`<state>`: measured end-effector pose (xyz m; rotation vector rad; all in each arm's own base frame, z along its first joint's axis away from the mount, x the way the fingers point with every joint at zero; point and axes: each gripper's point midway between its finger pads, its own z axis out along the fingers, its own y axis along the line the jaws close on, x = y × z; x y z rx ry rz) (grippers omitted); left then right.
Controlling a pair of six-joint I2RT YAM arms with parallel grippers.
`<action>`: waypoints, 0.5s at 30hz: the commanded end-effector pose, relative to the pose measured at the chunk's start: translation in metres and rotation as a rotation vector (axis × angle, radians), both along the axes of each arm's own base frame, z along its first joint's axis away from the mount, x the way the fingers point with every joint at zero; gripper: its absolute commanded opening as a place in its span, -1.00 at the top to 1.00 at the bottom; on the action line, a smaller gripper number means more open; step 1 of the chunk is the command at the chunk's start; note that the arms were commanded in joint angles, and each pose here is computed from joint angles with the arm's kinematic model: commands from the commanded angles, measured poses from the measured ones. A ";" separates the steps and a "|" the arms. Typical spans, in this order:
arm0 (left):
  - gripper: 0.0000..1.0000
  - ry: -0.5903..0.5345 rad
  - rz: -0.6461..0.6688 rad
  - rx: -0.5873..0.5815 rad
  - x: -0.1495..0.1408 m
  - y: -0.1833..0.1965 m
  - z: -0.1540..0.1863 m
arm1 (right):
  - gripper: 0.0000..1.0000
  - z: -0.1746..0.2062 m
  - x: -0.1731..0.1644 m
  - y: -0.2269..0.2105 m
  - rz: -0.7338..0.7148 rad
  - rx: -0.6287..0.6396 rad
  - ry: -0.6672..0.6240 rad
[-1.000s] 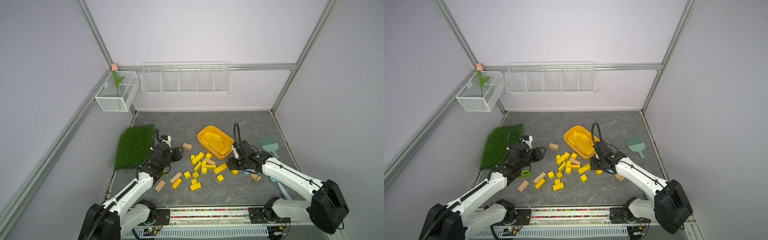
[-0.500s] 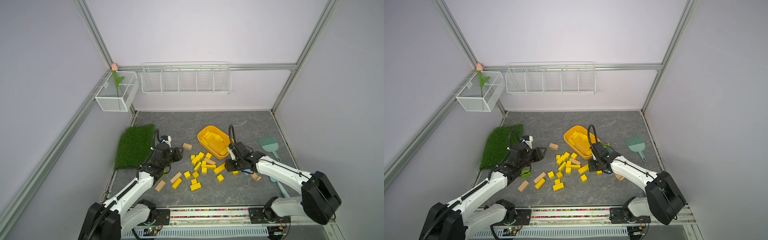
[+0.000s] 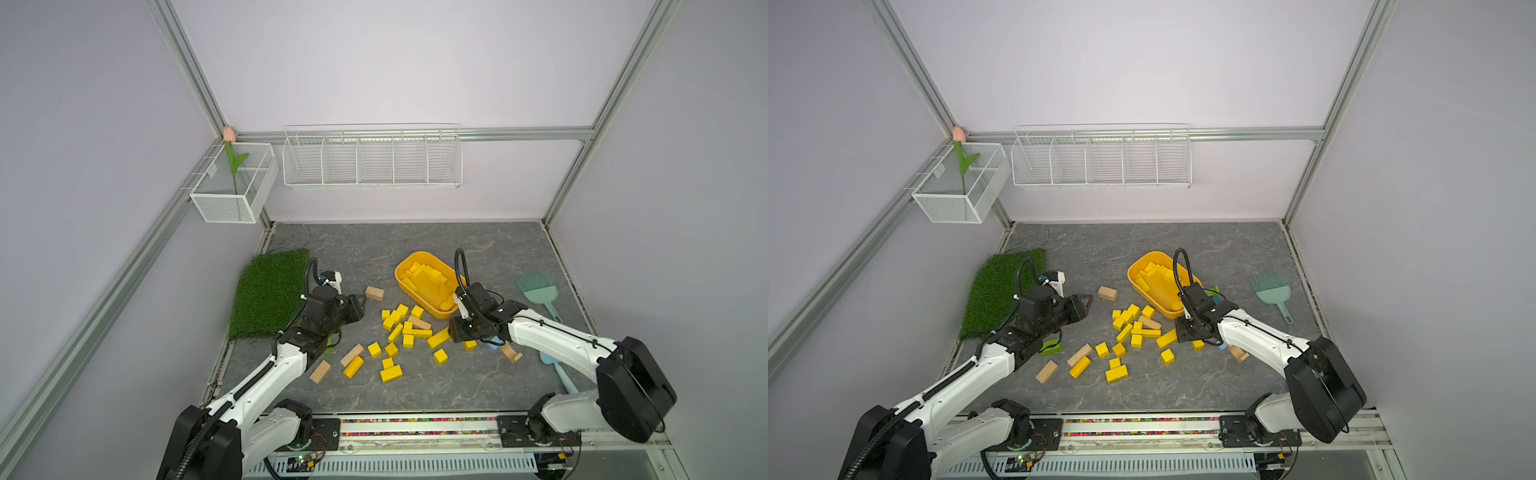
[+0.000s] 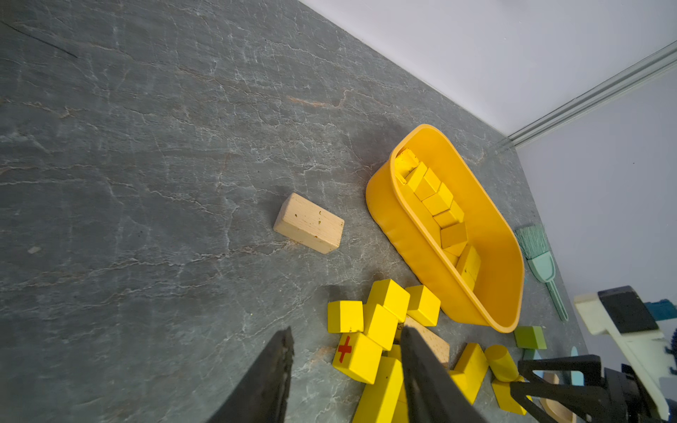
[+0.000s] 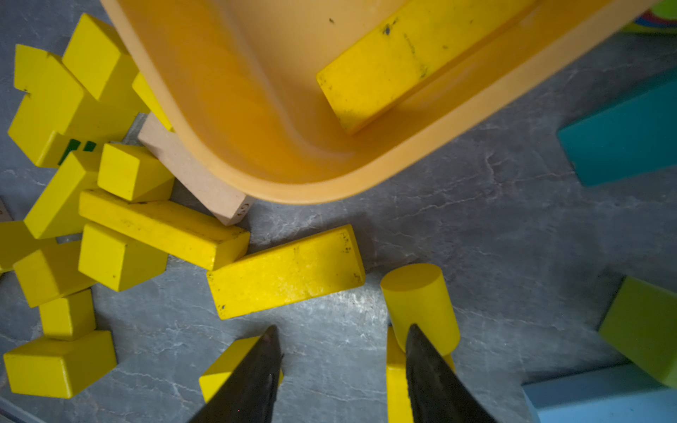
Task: Pick out the yellow building blocks
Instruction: Pick up the building block from the center of the board.
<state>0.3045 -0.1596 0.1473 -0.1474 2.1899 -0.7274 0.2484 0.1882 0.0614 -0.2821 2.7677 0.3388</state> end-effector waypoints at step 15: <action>-0.16 0.013 -0.078 -0.020 -0.020 0.000 0.023 | -0.12 0.009 0.002 -0.004 -0.009 0.006 -0.034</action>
